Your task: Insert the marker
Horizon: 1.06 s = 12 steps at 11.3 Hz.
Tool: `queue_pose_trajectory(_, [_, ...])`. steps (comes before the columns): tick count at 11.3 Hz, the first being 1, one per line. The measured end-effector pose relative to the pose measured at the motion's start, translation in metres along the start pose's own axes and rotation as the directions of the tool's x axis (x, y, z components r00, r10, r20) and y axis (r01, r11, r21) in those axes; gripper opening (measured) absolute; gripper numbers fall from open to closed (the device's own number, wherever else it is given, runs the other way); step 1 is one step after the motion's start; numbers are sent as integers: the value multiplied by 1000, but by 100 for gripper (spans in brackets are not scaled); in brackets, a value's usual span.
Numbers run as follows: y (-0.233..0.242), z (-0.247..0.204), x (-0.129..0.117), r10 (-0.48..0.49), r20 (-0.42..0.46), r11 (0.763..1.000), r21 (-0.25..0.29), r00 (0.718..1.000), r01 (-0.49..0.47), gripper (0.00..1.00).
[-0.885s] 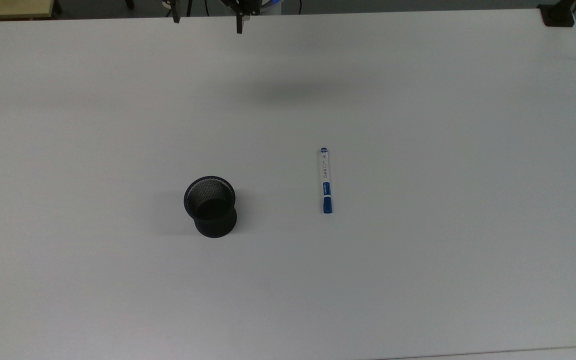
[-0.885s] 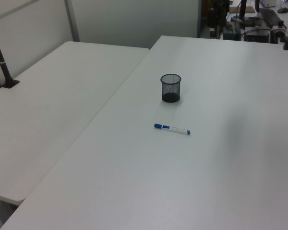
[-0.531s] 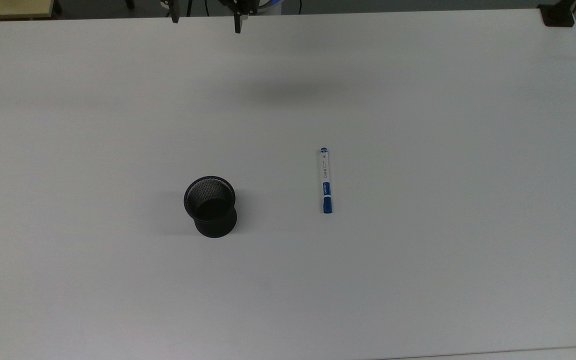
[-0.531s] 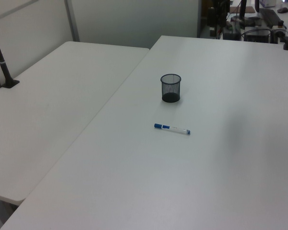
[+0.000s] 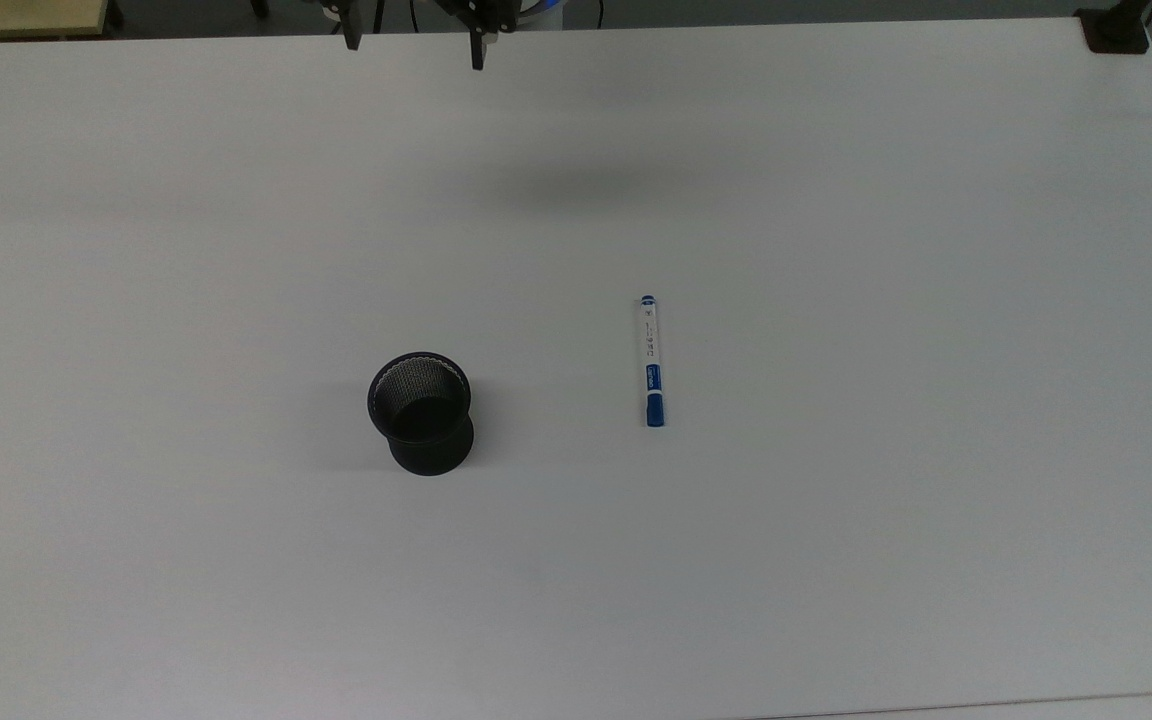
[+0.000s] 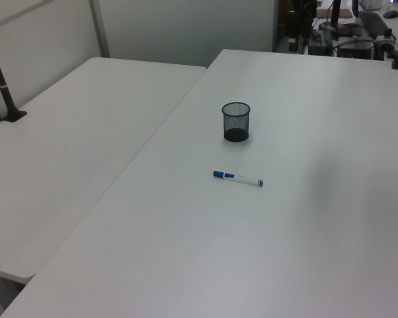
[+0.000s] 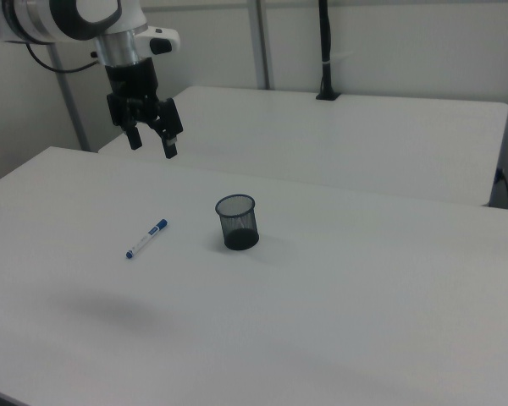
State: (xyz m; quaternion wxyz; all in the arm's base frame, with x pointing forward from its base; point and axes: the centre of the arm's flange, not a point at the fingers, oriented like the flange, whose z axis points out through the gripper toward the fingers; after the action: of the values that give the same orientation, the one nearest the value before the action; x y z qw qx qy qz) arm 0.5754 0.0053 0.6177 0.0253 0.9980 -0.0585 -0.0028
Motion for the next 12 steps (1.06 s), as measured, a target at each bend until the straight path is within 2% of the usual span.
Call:
queue_pose_trajectory(3, [-20,15,12,-31,-19,999,11,999,31,100])
queue_pose_trajectory(6, [-81,55,37,-119,-69,992,23,990,121,100])
queue_pose_trajectory(8, [-123,97,51,-162,-74,986,30,984,164,100])
queue_pose_trajectory(12, [-187,185,71,-78,-79,995,54,994,82,99])
